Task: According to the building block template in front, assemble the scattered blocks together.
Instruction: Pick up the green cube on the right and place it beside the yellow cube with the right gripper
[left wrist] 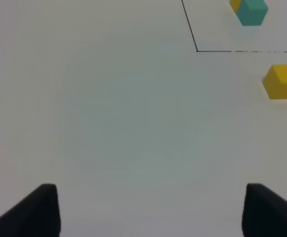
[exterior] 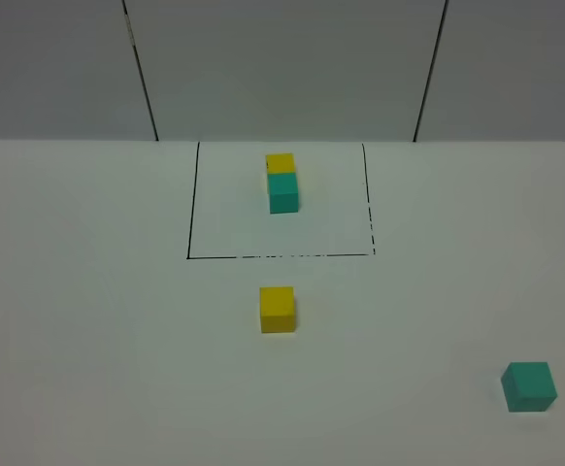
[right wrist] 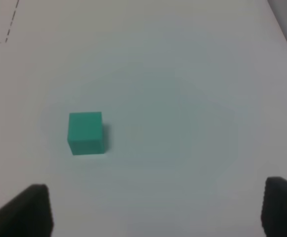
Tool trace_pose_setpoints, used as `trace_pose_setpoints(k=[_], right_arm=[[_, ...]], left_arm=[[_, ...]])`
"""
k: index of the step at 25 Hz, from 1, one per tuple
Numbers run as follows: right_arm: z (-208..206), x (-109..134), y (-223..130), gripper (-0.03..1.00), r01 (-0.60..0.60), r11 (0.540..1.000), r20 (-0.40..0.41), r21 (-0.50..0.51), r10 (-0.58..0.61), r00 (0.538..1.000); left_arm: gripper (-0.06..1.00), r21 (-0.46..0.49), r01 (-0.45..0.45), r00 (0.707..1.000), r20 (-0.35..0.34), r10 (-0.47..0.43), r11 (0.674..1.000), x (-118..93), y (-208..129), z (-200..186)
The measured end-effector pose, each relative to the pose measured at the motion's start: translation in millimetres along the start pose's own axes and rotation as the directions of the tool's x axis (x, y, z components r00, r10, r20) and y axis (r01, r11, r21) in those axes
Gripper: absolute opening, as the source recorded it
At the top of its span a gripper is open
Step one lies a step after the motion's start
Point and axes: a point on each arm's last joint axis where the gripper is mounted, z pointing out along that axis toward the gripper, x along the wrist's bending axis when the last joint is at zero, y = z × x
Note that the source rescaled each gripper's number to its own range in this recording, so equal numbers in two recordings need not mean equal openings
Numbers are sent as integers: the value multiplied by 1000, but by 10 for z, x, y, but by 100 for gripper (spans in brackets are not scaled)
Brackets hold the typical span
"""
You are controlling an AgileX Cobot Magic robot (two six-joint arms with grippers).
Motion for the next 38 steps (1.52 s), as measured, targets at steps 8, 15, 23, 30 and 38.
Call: trace_pose_setpoints(k=[8, 15, 23, 30, 38], right_arm=[[0, 0, 0, 71, 0, 1000, 0, 0, 0, 1000], [0, -1, 0, 71, 0, 1000, 1, 0, 0, 1000], [0, -1, 0, 71, 0, 1000, 1, 0, 0, 1000], [0, -1, 0, 71, 0, 1000, 1, 0, 0, 1000], [0, -1, 0, 71, 1, 1000, 2, 0, -1, 1000]], left_arm=[[67, 0, 0, 1000, 0, 0, 1000, 0, 0, 0], [67, 0, 0, 1000, 0, 0, 1000, 0, 0, 0], [67, 0, 0, 1000, 0, 0, 1000, 0, 0, 0], [67, 0, 0, 1000, 0, 0, 1000, 0, 0, 0], [65, 0, 0, 1000, 0, 0, 1000, 0, 0, 0]])
